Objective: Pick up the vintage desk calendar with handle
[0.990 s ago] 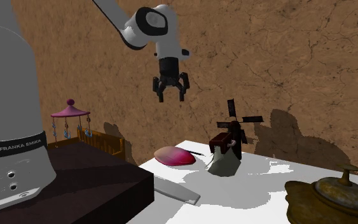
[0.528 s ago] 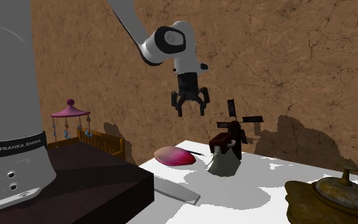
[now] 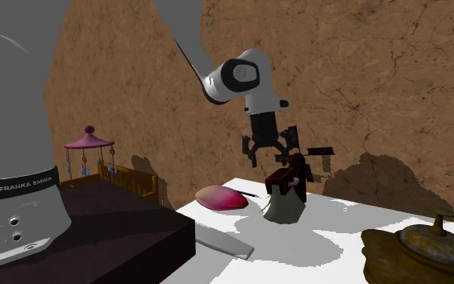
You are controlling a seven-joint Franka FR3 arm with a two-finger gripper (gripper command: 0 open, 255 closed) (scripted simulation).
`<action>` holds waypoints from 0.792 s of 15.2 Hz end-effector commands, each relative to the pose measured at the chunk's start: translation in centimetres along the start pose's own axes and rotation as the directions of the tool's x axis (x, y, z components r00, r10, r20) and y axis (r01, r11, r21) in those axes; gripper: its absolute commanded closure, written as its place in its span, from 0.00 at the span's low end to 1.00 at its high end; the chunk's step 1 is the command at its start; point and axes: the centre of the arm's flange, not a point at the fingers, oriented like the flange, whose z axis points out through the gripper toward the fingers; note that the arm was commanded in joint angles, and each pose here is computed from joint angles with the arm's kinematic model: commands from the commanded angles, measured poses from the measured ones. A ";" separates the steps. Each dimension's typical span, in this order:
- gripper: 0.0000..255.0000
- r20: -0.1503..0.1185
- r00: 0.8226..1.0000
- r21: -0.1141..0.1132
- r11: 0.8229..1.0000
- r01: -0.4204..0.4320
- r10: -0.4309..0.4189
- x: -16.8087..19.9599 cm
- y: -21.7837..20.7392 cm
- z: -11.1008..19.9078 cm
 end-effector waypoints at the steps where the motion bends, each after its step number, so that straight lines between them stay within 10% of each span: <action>1: 0.00 0.000 1.000 -0.010 1.000 -0.001 0.001 0.7 1.4 1.7; 10: 0.00 0.000 1.000 -0.010 1.000 -0.001 0.001 0.8 0.7 5.7; 11: 1.00 0.000 1.000 -0.010 1.000 -0.001 0.001 0.7 0.8 5.7; 12: 1.00 0.000 1.000 -0.010 1.000 -0.001 0.001 0.7 0.8 5.7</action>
